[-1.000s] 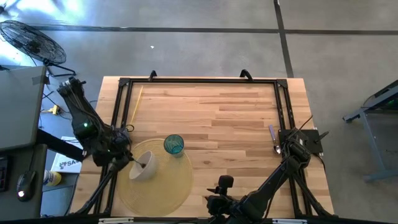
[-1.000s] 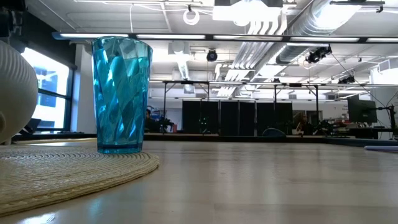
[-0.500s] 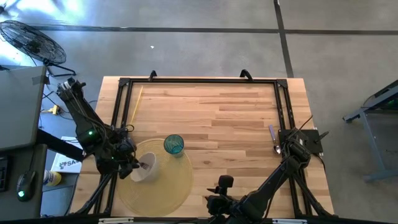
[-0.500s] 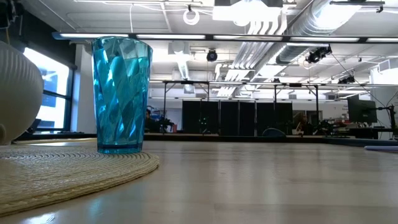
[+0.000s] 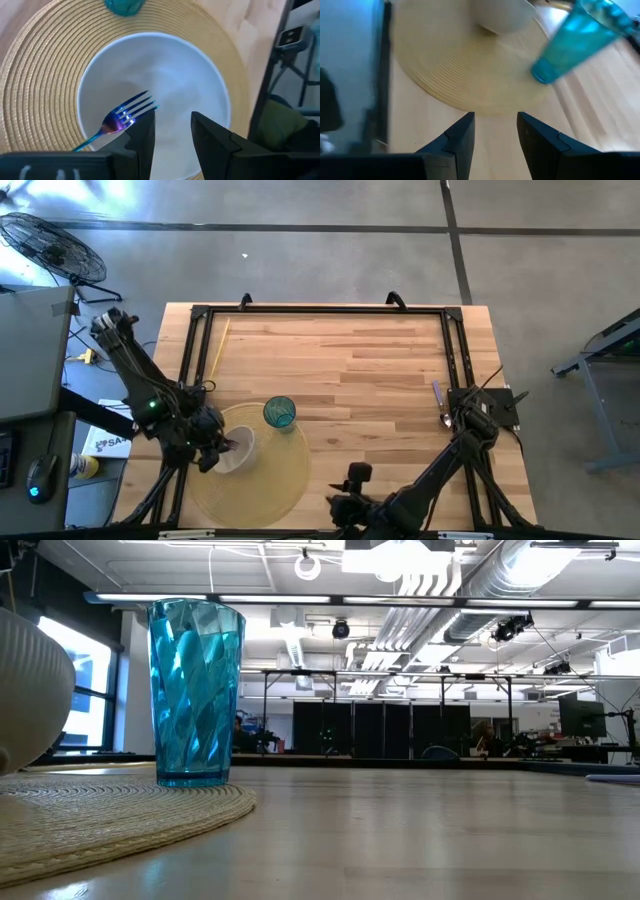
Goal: Pick & Place Utensil
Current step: Adjust the white bowl
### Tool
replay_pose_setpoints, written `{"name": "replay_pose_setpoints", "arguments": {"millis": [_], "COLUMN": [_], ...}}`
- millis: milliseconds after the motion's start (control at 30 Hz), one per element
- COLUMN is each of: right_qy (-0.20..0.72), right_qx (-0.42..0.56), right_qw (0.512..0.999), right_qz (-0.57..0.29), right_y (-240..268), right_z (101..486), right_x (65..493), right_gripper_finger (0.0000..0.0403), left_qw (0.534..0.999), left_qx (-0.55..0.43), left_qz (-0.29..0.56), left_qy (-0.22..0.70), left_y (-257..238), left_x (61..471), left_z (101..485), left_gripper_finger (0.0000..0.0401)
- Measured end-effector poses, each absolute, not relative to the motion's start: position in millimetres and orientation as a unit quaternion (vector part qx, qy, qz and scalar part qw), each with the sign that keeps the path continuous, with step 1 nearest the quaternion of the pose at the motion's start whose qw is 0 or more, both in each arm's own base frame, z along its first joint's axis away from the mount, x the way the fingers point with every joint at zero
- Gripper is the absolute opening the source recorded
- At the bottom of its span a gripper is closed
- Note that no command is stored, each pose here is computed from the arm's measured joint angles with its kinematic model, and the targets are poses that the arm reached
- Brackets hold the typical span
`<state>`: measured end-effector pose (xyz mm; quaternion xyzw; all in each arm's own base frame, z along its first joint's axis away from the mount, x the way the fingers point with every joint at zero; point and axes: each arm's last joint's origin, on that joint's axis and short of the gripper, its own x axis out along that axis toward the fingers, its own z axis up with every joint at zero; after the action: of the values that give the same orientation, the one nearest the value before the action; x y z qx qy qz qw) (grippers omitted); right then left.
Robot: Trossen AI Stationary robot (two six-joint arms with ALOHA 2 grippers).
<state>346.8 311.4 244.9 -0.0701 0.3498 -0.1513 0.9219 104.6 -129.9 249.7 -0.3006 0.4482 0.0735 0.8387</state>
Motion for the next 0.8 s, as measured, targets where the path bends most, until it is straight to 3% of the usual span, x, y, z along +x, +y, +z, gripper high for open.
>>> {"name": "replay_pose_setpoints", "arguments": {"millis": [333,600,800], "right_qy": [0.278,0.218,0.226], "right_qx": [-0.099,-0.137,-0.147], "right_qw": [0.955,0.966,0.963], "right_qz": [-0.035,0.032,0.023], "right_y": [313,304,287], "right_z": [255,237,230], "right_x": [391,433,448], "right_gripper_finger": [0.0141,0.0141,0.0141], "left_qw": [0.852,0.859,0.862], "left_qx": [-0.302,-0.294,-0.298], "left_qz": [0.026,0.009,-0.017], "left_qy": [0.427,0.420,0.409], "left_y": [-150,-153,-164], "left_x": [119,121,128], "left_z": [247,248,247], "left_gripper_finger": [0.0124,0.0124,0.0124]}}
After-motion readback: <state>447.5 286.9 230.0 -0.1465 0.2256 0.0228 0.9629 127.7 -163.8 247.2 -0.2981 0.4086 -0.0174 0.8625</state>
